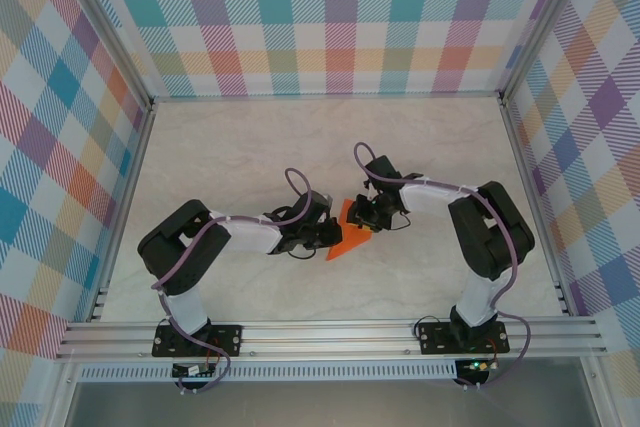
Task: Fold a paper plane with a square sheet of paper (pick it up from the middle)
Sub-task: Fourth fold the wing at the center of the table.
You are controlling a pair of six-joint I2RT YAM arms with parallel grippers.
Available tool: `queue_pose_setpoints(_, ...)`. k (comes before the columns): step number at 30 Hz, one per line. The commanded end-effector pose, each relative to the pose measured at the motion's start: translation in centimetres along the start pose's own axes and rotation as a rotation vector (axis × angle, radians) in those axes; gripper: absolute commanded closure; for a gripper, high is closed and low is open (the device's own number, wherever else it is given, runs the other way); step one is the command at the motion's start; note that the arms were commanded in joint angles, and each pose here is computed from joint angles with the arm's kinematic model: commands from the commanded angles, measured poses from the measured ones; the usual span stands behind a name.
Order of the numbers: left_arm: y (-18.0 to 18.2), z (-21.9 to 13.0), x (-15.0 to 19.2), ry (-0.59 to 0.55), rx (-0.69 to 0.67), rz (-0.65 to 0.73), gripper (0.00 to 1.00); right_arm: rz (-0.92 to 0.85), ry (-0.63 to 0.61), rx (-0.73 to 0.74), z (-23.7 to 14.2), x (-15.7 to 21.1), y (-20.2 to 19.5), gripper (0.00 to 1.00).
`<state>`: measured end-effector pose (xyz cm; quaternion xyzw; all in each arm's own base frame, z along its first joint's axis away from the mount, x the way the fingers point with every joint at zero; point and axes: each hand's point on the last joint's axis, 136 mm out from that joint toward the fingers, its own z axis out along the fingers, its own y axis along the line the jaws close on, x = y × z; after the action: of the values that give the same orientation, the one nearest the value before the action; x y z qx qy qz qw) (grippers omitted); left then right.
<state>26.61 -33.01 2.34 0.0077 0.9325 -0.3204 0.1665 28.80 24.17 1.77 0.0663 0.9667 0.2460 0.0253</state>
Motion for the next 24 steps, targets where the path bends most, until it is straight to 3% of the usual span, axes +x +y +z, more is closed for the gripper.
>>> queue_pose_setpoints(1, -1.5, -1.9, -1.2, -0.025, 0.029, -0.023, 0.88, 0.06, 0.031, 0.172, 1.8, 0.8, -4.0, 0.65)
queue_pose_setpoints(11, -3.8, -3.0, -1.6, -0.037, 0.14, -0.031, 0.86, 0.12, 0.067, 0.324, 3.3, 1.7, -6.4, 0.63)
queue_pose_setpoints(24, -3.3, -1.8, 0.6, 0.025, 0.114, -0.014, 0.86, 0.247, 0.092, 0.427, 3.7, 2.7, -8.5, 0.62)
